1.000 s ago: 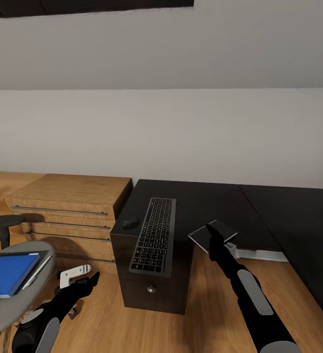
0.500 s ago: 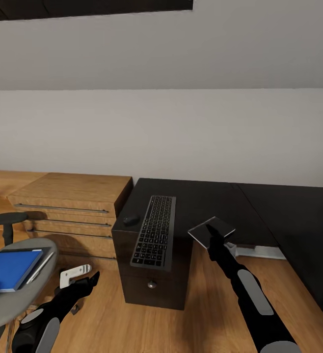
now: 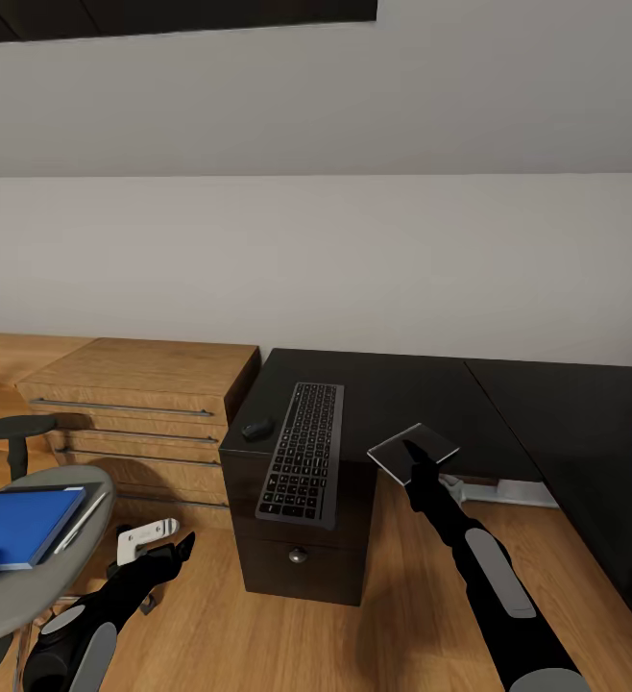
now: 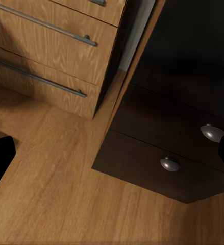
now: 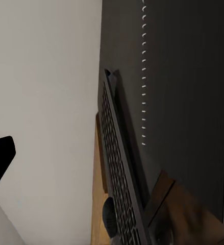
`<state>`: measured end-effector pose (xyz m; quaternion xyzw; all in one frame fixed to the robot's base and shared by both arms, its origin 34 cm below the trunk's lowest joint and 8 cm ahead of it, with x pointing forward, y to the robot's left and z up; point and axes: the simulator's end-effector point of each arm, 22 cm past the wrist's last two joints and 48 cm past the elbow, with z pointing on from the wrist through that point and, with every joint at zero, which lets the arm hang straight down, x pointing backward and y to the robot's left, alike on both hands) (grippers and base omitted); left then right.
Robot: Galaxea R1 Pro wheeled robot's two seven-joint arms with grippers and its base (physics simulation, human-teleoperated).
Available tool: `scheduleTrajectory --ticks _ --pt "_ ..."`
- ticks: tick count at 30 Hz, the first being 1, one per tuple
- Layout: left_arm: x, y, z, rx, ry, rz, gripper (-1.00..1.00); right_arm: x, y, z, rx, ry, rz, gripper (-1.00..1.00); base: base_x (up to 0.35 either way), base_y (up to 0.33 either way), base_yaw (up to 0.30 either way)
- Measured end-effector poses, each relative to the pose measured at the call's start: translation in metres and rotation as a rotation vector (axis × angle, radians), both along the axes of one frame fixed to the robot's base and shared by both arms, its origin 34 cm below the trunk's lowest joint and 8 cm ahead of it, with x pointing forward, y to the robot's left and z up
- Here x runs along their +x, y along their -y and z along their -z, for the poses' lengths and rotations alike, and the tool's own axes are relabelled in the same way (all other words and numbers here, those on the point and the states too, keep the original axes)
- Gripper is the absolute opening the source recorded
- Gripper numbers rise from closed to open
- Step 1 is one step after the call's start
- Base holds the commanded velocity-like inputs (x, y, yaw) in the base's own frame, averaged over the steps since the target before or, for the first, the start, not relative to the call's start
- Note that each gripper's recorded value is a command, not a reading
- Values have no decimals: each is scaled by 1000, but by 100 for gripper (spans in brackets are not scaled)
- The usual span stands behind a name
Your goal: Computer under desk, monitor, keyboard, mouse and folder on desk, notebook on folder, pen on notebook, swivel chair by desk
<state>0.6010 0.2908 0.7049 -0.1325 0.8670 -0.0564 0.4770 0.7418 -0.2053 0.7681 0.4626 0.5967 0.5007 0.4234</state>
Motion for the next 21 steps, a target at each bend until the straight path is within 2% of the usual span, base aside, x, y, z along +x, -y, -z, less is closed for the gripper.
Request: scheduleTrajectory --ticks 5,13,21 --pt "0 0 0 0 0 0 100 0 0 0 0 0 0 100 -36 0 0" --pt "0 0 0 0 0 0 100 0 0 1 0 -1 1 100 -209 0 0" --pt "0 0 0 0 0 0 100 0 0 0 1 -1 1 100 -39 0 0"
